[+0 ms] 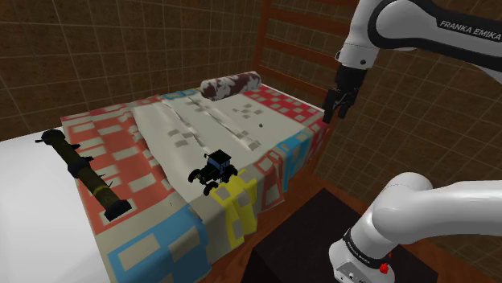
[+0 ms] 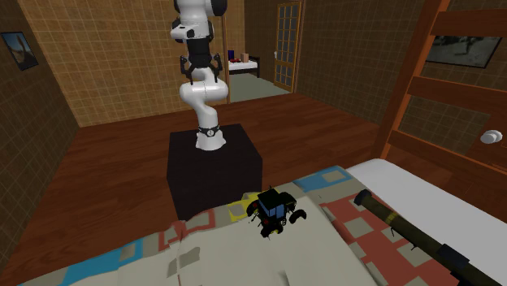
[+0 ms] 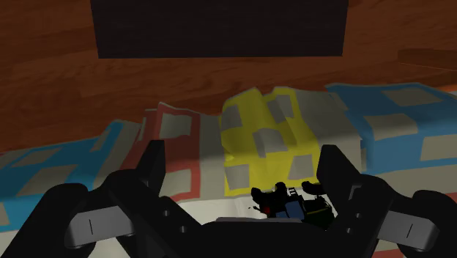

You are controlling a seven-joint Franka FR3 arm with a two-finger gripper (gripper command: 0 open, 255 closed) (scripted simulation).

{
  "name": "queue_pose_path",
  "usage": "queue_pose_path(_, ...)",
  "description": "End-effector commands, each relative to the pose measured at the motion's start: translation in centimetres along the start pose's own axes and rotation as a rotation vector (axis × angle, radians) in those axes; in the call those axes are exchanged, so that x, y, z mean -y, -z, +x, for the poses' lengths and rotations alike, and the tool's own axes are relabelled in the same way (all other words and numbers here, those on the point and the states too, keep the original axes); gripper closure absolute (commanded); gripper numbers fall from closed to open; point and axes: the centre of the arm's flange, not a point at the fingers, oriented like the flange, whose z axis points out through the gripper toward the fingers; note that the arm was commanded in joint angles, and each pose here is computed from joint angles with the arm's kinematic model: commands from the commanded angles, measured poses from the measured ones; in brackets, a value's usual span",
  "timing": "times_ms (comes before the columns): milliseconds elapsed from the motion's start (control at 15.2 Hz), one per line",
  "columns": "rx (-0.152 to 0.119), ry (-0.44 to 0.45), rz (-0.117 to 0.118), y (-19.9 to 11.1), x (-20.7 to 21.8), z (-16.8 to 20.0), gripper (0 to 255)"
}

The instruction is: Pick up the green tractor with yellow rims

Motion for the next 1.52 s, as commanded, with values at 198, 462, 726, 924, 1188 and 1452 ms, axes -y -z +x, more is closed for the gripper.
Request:
queue_pose_path(198, -0.003, 0.012, -0.003, -2.5, 1.5, 2.7, 0)
queue_pose_path(462, -0.007, 0.027, -0.006, -5.8, 3.5, 6.2, 0)
queue_pose_path(726, -0.011, 0.043, -0.010, -9.1, 5.6, 9.7, 0)
queue_pose_path(924, -0.013, 0.054, -0.012, -11.6, 7.2, 12.4, 0)
queue_pose_path(1188, -0.017, 0.070, -0.016, -14.9, 9.3, 15.9, 0)
queue_pose_path(1452, -0.021, 0.085, -0.019, -18.2, 11.5, 19.3, 0)
